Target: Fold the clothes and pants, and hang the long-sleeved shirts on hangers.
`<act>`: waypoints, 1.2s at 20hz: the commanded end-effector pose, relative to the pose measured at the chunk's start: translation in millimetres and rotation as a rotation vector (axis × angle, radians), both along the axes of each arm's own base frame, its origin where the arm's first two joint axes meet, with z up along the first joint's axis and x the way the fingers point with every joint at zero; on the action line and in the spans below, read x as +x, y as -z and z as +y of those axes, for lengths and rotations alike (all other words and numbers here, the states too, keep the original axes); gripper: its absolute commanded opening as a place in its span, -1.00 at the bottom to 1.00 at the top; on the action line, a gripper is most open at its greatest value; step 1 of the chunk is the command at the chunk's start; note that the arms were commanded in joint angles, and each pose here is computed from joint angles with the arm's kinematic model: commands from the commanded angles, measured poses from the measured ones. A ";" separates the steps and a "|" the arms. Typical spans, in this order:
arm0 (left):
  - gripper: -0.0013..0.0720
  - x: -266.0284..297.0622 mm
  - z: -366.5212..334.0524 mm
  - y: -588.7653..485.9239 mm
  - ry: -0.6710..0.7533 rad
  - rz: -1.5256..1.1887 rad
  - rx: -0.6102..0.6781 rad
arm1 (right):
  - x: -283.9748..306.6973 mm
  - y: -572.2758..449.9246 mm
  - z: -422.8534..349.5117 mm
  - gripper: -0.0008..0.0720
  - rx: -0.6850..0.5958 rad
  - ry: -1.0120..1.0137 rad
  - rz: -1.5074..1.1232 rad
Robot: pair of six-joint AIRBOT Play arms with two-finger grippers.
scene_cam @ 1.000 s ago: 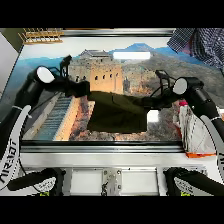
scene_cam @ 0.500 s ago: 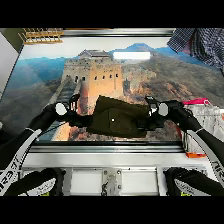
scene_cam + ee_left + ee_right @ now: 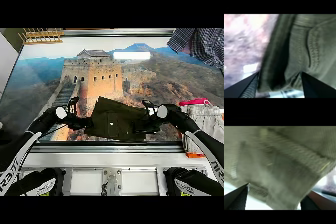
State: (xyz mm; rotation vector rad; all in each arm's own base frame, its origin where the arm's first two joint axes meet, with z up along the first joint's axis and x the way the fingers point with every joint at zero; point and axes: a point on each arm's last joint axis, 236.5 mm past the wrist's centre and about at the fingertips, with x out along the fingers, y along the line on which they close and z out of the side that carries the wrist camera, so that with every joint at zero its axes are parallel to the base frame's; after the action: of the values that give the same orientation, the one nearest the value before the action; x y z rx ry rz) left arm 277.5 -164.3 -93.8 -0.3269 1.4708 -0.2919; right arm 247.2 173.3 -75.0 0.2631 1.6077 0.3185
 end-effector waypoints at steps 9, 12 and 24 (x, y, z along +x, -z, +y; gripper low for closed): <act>-0.90 20.8 -10.6 -127.7 0.017 -0.325 -0.105 | 14.2 -32.6 -96.8 0.83 0.163 0.316 -0.146; -0.90 20.0 -10.5 -128.1 0.017 -0.326 -0.106 | 18.9 -6.5 -77.0 1.00 0.295 0.404 -0.172; -0.90 18.8 -11.2 -127.2 0.016 -0.320 -0.110 | 30.1 31.9 -11.2 0.98 0.523 0.351 -0.117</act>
State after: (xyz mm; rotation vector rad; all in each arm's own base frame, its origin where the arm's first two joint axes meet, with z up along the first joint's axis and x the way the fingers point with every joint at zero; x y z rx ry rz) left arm 296.5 -175.4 33.6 -0.3410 1.1459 -0.4182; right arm 278.9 145.1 -96.8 0.9205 1.2830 0.4322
